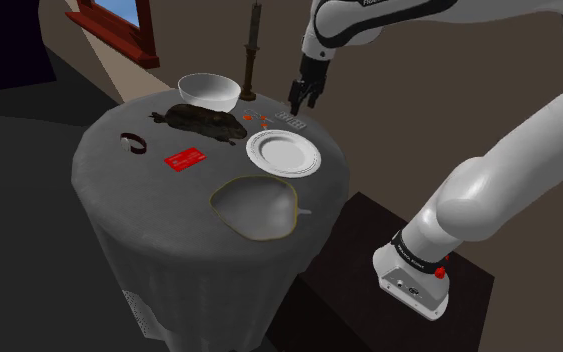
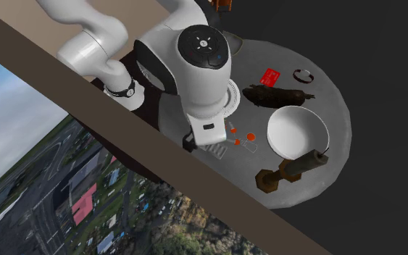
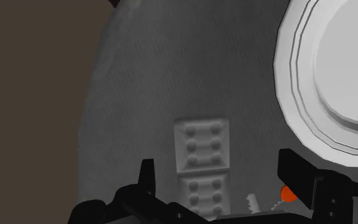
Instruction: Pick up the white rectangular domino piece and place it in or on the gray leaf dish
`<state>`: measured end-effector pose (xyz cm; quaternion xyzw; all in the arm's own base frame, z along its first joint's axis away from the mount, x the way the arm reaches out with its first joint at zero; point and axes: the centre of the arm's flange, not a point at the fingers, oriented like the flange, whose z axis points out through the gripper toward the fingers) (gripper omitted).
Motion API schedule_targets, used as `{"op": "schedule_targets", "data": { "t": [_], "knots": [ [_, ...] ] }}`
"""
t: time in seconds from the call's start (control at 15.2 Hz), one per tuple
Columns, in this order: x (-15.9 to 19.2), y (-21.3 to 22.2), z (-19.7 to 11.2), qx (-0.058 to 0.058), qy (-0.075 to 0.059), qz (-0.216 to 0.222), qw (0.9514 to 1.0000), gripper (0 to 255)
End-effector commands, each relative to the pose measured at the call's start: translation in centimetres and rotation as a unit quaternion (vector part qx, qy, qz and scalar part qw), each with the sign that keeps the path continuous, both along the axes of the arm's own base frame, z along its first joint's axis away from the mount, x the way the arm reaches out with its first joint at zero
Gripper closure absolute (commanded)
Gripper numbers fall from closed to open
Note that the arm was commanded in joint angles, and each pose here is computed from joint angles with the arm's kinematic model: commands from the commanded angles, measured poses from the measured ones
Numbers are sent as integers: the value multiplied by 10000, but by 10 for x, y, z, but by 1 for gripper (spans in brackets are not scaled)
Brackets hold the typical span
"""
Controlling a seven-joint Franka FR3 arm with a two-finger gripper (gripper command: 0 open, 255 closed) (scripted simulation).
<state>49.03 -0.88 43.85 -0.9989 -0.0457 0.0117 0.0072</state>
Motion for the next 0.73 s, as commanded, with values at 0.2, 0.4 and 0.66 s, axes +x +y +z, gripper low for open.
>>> {"op": "schedule_targets", "data": {
  "t": [0.2, 0.4, 0.66],
  "knots": [
    [24, 3, -24, -26, -100, 77, 9999, 0],
    [24, 3, -40, -26, -100, 77, 9999, 0],
    [24, 3, -54, -26, -100, 77, 9999, 0]
  ]
}}
